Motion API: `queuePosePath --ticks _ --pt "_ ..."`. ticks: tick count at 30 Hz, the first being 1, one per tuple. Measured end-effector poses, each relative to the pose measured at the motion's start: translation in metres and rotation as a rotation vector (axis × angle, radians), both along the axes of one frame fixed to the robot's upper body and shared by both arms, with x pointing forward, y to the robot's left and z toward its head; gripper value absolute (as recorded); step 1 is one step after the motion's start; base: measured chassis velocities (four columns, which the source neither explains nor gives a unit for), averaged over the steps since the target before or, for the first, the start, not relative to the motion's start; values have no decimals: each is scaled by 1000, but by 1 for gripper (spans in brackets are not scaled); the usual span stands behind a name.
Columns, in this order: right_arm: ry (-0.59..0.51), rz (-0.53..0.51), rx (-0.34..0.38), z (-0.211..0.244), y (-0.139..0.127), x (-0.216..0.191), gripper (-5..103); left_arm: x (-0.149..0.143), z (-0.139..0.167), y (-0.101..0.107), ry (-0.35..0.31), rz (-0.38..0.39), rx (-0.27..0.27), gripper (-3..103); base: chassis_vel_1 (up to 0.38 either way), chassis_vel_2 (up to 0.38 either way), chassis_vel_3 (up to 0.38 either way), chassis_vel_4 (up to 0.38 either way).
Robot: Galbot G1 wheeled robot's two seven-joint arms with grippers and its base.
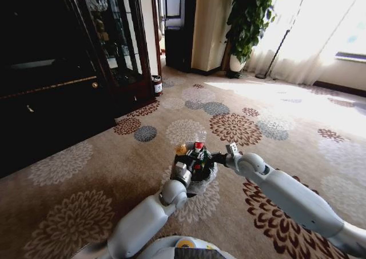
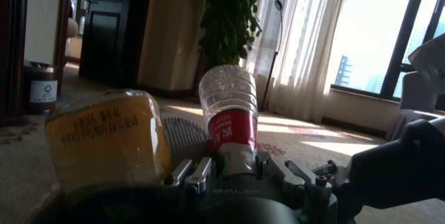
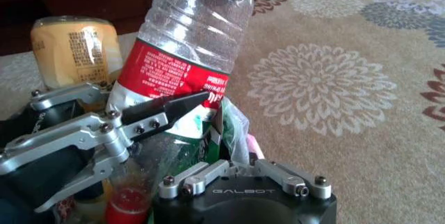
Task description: Pick up the trash from the ground and place it into the trash bin.
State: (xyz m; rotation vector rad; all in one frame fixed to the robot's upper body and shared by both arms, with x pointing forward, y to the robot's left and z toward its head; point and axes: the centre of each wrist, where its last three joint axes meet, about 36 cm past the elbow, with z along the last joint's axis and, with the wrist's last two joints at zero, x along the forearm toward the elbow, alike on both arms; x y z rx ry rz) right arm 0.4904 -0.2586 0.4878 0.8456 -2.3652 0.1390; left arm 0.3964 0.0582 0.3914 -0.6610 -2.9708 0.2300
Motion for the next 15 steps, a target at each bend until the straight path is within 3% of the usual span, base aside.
queuePosePath --ticks 11,13,15 --pt "-25 -14 0 6 -6 4 1 -5 -2 -3 23 -26 28 27 0 0 0 0" --pt "-33 -21 -1 4 -7 6 1 -7 0 -6 14 -49 37 38 0 0 0 0" --pt "-33 -22 -2 3 -7 7 1 -9 1 -7 14 -53 38 38 0 0 0 0"
